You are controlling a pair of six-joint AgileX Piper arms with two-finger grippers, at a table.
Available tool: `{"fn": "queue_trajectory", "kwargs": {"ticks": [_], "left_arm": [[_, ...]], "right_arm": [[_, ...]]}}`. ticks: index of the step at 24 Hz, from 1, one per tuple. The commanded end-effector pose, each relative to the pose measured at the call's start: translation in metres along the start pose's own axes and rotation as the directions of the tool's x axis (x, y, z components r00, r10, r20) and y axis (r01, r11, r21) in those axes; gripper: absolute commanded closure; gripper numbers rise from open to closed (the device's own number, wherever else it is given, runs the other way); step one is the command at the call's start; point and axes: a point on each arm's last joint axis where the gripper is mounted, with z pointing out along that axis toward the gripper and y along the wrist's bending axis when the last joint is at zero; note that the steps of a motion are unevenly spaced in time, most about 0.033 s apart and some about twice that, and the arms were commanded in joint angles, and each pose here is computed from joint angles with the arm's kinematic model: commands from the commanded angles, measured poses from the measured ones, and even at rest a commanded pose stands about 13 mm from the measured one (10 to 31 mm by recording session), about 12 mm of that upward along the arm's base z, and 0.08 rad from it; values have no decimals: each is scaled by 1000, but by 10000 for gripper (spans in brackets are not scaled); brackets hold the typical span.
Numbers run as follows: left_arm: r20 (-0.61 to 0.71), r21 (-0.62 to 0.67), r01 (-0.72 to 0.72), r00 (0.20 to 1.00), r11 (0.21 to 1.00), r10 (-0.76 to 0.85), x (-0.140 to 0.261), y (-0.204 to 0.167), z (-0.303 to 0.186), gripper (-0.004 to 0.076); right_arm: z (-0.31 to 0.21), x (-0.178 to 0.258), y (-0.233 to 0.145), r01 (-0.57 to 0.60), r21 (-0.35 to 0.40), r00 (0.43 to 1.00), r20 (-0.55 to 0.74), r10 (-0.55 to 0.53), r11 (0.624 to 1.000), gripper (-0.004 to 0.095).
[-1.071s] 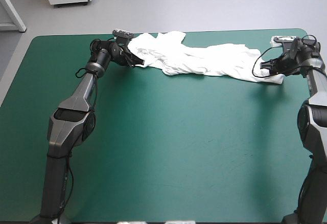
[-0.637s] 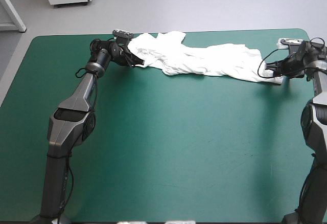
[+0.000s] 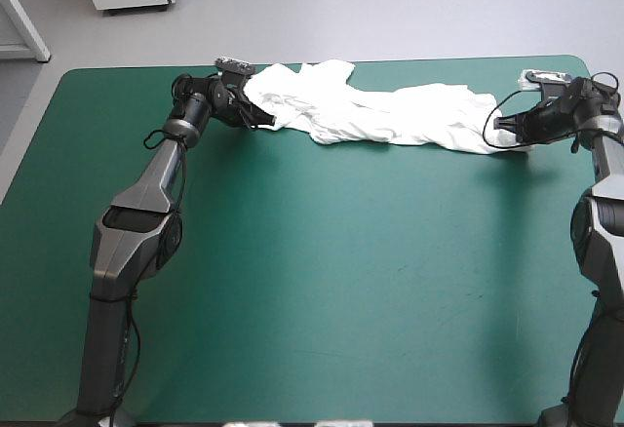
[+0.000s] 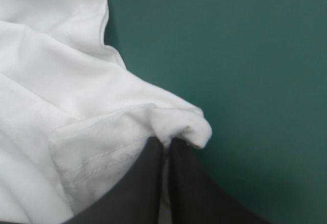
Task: Fold the cloth
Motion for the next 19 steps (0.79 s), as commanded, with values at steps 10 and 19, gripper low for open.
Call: {"fn": "queue_trajectory", "kwargs": {"ticks": [10,19], "left_arm": [[99,5,-22,995,1000,22,-45,-10,-152,733],[325,-32,-47,944,998,55,-57,-23,-301,733]], "right_arm": [[-139,-28,47,66,-200,985,168,-32,978,921],[-268,-23,81,166,-245,893,447,-40,955,921]]}}
